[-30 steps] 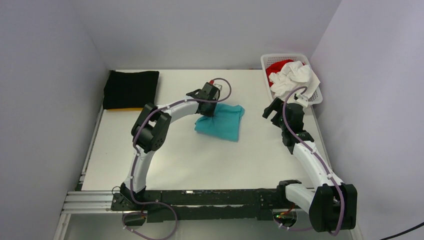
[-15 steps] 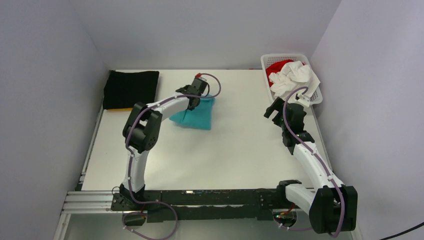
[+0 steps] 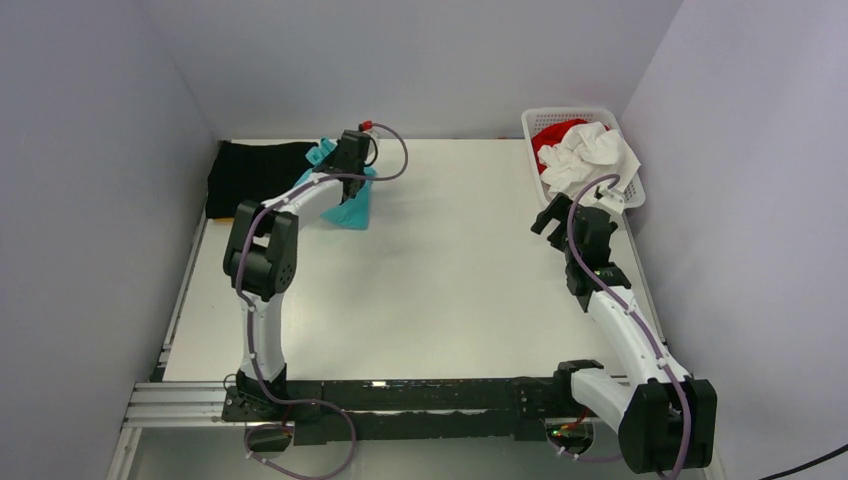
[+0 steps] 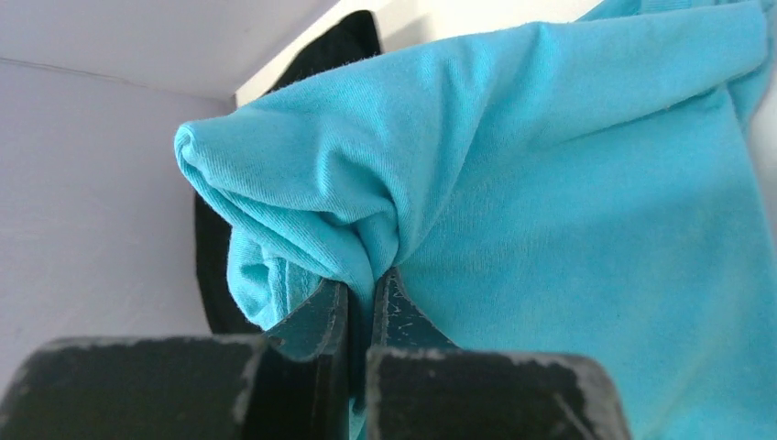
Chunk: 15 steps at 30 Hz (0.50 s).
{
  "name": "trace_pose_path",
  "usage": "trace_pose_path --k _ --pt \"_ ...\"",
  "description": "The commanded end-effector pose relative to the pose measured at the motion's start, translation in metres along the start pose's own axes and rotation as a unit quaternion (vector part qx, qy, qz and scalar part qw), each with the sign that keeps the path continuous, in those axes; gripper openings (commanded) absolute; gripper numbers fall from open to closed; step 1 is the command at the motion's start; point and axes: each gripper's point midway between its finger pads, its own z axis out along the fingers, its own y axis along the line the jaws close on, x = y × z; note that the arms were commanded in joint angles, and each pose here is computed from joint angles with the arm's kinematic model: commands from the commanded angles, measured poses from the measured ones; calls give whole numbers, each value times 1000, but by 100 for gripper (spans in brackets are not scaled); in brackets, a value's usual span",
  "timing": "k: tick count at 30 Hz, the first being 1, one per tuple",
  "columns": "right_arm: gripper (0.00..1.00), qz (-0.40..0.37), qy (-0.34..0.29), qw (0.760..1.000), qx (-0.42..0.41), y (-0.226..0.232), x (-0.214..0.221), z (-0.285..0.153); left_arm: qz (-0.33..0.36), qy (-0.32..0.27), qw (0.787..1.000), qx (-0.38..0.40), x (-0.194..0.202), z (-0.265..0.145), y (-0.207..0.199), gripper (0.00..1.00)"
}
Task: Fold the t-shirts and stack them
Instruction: Put the neatly folded tshirt into the corner of the board with the left arm
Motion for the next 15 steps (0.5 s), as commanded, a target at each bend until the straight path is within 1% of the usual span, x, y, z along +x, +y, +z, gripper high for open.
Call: trace_pose_path --k 1,4,8,15 --pt "100 -5 -25 1000 5 2 -13 6 -11 -59 997 -55 -38 -20 80 0" --pt "100 -9 -13 1000 -3 6 -11 11 -24 -58 997 -45 -33 -19 99 0" --pt "100 -11 -7 1000 -1 6 -8 14 -28 -63 996 -56 -32 -23 123 0" --pt "100 -12 -6 1000 5 4 -7 15 -57 -83 994 -37 -41 -40 150 0"
